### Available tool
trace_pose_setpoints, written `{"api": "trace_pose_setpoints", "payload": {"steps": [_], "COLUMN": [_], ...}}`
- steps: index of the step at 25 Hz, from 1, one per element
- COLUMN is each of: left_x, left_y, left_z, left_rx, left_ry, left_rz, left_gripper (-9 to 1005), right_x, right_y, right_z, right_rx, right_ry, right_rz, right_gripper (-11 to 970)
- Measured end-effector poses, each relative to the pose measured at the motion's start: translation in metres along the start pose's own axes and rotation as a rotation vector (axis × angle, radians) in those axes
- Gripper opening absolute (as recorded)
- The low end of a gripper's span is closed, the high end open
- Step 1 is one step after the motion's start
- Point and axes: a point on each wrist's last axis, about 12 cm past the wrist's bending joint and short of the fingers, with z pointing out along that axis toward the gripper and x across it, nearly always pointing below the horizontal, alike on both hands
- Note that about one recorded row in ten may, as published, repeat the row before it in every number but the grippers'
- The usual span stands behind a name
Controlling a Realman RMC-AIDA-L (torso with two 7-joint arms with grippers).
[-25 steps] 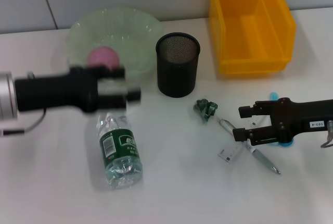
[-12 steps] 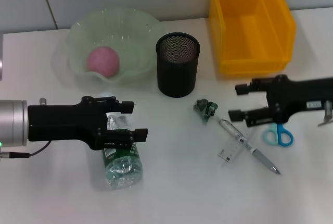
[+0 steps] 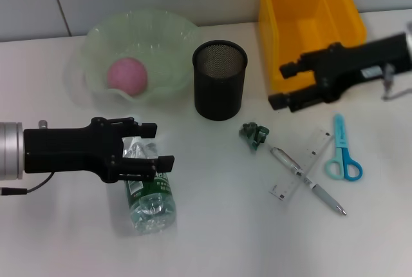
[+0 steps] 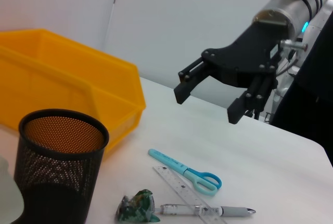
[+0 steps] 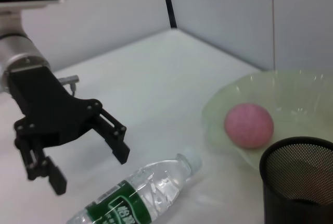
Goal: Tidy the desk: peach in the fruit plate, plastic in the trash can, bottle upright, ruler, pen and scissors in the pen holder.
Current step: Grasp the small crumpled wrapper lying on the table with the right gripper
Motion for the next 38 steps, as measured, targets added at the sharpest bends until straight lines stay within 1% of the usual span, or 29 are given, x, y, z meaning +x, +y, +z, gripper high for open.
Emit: {"api": "trace_pose_setpoints", "payload": {"steps": [2, 3, 4, 7, 8, 9, 12, 13, 14, 17, 21, 30, 33, 38], "left_x": [0.001, 0.001, 0.001, 0.001, 0.001, 0.001, 0.0, 0.0, 0.0, 0.0, -0.001, -0.001, -0.001, -0.001], "left_y": [0.0, 0.0, 0.0, 0.001, 0.002, 0.002, 0.003, 0.004, 0.004, 0.004, 0.004, 0.004, 0.004, 0.004], "left_z": [-0.002, -0.002, -0.003, -0.005, -0.006, -0.007, -0.009, -0.009, -0.009, -0.009, -0.009, -0.008, -0.008, -0.008], "left_rx": [-0.006, -0.006, -0.008, -0.018, -0.022, -0.026, -0.035, -0.036, -0.036, -0.037, -0.038, -0.035, -0.034, -0.038], "left_ry": [-0.003, -0.004, -0.005, -0.013, -0.017, -0.021, -0.03, -0.031, -0.032, -0.032, -0.032, -0.032, -0.032, -0.032], "left_rz": [-0.009, -0.011, -0.012, -0.014, -0.015, -0.017, -0.019, -0.019, -0.018, -0.017, -0.011, -0.009, -0.009, -0.008], "left_gripper": [824, 824, 824, 822, 822, 822, 821, 820, 820, 819, 818, 814, 813, 812], "right_x": [-0.019, -0.032, -0.032, -0.05, -0.056, -0.056, -0.063, -0.064, -0.064, -0.064, -0.058, -0.042, -0.034, -0.029], "right_y": [-0.002, -0.002, -0.002, 0.0, 0.002, 0.002, 0.004, 0.006, 0.006, 0.009, 0.008, 0.005, 0.004, 0.003], "right_z": [0.011, 0.023, 0.023, 0.042, 0.054, 0.054, 0.072, 0.083, 0.083, 0.095, 0.105, 0.116, 0.121, 0.126], "right_rx": [0.005, 0.018, 0.018, 0.034, 0.055, 0.055, 0.078, 0.081, 0.081, 0.077, 0.092, 0.097, 0.105, 0.122], "right_ry": [0.062, 0.128, 0.128, 0.232, 0.296, 0.296, 0.387, 0.43, 0.43, 0.471, 0.496, 0.519, 0.542, 0.553], "right_rz": [-0.001, -0.014, -0.014, -0.046, -0.064, -0.064, -0.096, -0.111, -0.111, -0.13, -0.139, -0.116, -0.124, -0.132], "right_gripper": [792, 792, 792, 791, 790, 790, 789, 789, 789, 788, 787, 784, 783, 782]}}
